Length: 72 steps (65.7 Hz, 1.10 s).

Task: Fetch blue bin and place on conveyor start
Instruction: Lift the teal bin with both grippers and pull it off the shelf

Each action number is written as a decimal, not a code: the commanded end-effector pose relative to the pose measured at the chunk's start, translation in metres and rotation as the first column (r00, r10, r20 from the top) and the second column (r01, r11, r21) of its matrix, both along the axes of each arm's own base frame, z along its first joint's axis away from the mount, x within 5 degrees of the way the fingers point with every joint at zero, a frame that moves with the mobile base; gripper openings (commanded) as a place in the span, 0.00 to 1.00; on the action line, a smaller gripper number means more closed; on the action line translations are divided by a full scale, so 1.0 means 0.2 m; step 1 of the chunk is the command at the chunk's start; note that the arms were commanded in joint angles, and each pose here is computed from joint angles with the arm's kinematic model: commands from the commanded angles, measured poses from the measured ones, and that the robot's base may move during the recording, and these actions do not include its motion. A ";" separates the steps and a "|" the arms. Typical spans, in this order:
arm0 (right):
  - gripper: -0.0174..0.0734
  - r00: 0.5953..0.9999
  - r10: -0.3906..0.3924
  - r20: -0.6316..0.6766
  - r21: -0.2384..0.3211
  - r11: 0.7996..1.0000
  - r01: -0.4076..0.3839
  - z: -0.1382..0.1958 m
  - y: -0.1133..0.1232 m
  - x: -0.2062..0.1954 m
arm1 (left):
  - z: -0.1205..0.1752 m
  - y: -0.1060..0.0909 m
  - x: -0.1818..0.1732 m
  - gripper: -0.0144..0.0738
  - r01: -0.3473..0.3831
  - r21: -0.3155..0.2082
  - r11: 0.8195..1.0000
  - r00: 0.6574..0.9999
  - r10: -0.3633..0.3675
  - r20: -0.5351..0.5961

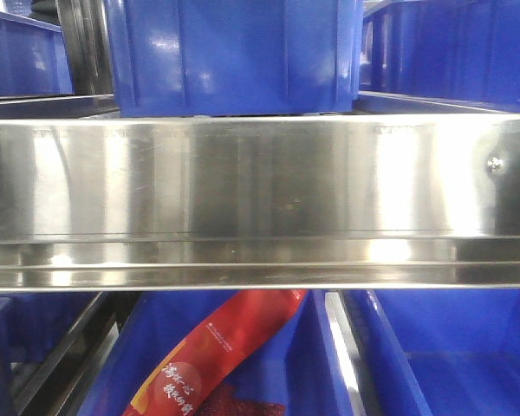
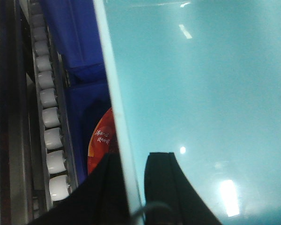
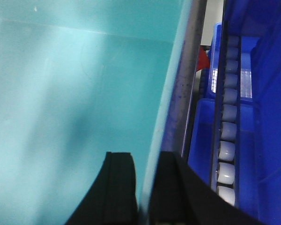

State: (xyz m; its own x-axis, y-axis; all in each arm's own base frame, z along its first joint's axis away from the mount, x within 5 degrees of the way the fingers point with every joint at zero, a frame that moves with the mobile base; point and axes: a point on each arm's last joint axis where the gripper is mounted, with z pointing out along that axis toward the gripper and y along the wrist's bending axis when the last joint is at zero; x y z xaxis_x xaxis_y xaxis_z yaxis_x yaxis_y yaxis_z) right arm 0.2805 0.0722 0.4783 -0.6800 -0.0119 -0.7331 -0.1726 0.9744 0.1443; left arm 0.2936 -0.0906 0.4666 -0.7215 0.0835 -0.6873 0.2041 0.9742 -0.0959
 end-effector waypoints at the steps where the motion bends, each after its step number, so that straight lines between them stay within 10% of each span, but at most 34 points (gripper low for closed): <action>1: 0.03 0.999 -0.004 0.049 -0.051 0.999 0.007 0.04 -0.03 -0.02 | 0.05 0.01 -0.03 0.04 0.005 0.009 1.000 0.999 -0.005 0.054; 33: 0.03 0.996 -0.005 0.090 -0.041 0.999 0.009 0.05 -0.03 0.00 | 0.05 0.02 -0.02 0.04 0.002 0.015 1.000 0.999 -0.003 0.053; 72: 0.03 0.996 -0.005 0.094 -0.040 0.999 0.009 0.05 -0.03 0.00 | 0.17 -0.01 0.06 0.04 0.015 -0.074 0.997 0.937 0.012 0.350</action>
